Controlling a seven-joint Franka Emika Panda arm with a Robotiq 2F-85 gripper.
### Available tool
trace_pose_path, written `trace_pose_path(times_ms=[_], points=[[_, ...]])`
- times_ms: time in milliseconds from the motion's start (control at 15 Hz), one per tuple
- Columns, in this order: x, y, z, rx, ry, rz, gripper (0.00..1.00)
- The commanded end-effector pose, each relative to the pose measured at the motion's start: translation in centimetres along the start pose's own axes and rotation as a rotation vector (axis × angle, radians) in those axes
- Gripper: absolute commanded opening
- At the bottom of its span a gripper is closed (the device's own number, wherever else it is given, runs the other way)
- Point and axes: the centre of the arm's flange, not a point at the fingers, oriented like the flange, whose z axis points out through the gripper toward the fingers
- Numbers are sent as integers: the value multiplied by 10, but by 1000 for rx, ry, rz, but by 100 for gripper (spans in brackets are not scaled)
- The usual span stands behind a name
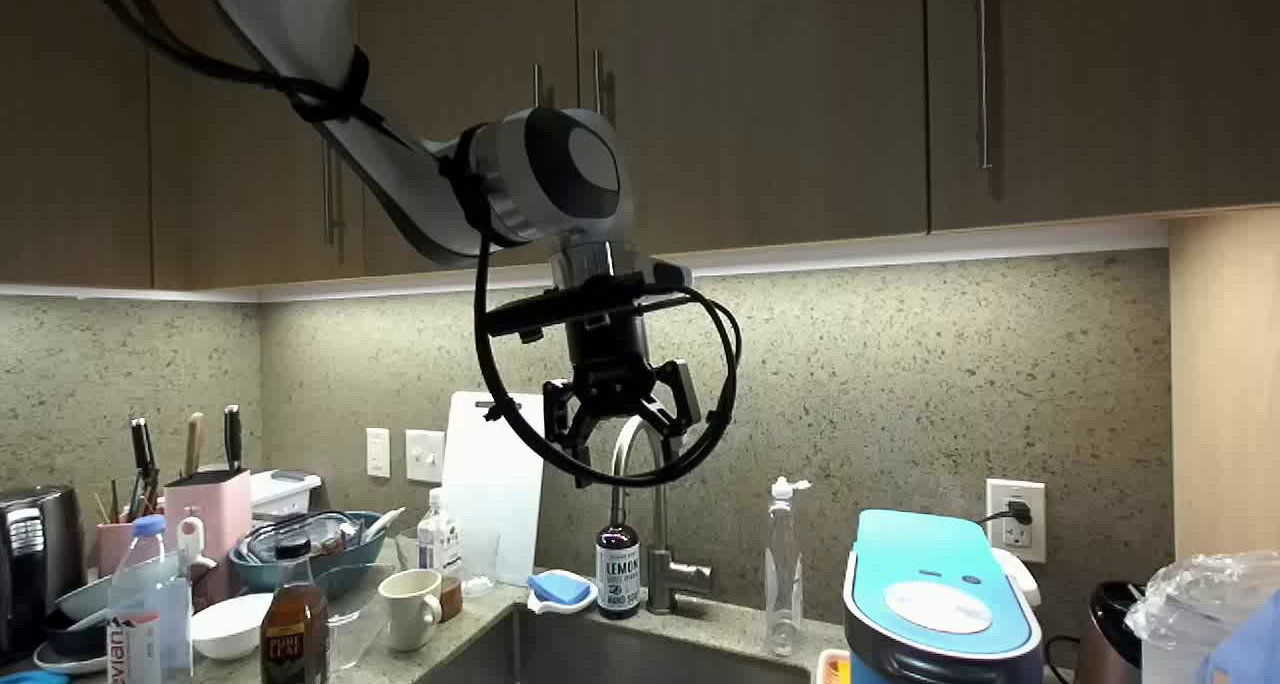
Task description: Open the left cabinet door
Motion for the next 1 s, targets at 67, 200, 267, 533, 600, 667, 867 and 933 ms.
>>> trace_pose_path(times_ms=[67, 200, 267, 533, 600, 667, 867, 933], points=[[1, 1, 1, -7, 14, -23, 100], [5, 1, 0, -26, 53, -59, 100], [7, 2, -1, -36, 77, -77, 100], [16, 1, -7, -49, 176, -178, 100], [16, 1, -7, -42, 179, -213, 100], [17, 0, -7, -39, 180, -240, 100], [17, -3, -13, -47, 161, -199, 100], [17, -3, -12, -47, 161, -202, 100]])
